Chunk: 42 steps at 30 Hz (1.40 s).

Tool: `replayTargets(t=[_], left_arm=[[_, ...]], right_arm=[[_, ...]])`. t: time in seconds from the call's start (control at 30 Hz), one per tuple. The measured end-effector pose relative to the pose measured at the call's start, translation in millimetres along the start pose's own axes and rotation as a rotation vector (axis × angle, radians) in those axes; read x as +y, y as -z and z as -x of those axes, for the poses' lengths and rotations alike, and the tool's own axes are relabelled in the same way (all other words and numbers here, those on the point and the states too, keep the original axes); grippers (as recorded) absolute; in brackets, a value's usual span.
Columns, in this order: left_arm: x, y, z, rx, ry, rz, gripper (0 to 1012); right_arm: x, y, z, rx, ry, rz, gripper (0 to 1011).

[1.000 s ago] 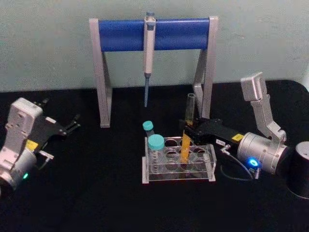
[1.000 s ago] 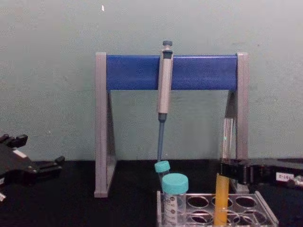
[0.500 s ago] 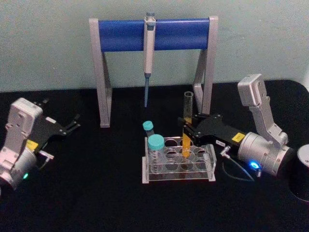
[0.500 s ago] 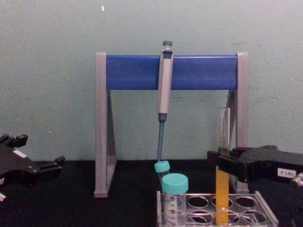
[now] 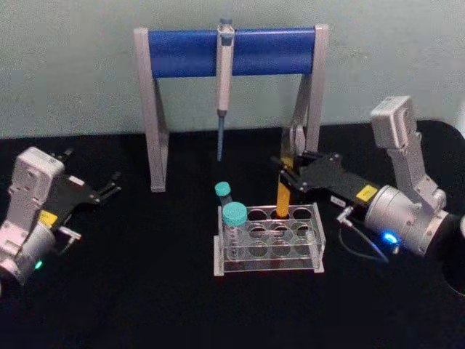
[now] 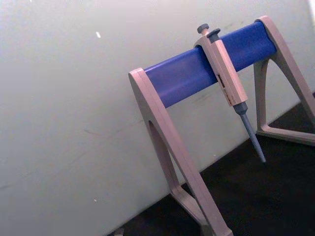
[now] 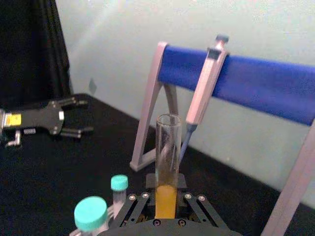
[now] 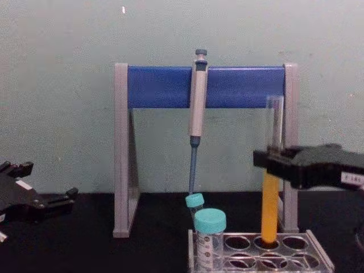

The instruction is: Pick up the test tube from the test tube rack, shake it, then place it back into the test tube rack.

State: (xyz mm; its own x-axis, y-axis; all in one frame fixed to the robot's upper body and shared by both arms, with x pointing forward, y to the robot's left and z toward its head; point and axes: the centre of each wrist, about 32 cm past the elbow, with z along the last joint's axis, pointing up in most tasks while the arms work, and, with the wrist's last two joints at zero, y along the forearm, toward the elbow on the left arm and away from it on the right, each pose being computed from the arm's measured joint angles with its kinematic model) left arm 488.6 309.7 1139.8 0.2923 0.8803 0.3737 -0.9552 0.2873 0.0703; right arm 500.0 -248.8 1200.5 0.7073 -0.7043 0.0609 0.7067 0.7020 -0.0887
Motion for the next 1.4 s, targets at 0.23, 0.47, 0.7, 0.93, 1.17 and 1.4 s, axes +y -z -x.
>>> replayTargets(t=[0.23,0.47,0.7,0.93,1.17,1.4], left_arm=[[0.0,0.0,0.0,0.000,0.000,0.000,1001],[0.0,0.0,0.0,0.000,0.000,0.000,1001],[0.0,0.0,0.0,0.000,0.000,0.000,1001],[0.0,0.0,0.0,0.000,0.000,0.000,1001],[0.0,0.0,0.0,0.000,0.000,0.000,1001],[0.0,0.0,0.0,0.000,0.000,0.000,1001]], right_arm=[[-0.9,-11.1,-0.5,-0.003,0.014,-0.041,225],[5.2,-19.3,-1.5,0.010,0.030,-0.075,225],[10.3,-21.7,-1.0,0.022,0.030,-0.084,225],[13.5,-20.0,-1.3,0.023,0.038,-0.085,225],[7.0,-17.6,-6.1,0.001,0.087,-0.075,225],[-11.6,-17.5,-4.6,-0.005,0.094,-0.042,225]])
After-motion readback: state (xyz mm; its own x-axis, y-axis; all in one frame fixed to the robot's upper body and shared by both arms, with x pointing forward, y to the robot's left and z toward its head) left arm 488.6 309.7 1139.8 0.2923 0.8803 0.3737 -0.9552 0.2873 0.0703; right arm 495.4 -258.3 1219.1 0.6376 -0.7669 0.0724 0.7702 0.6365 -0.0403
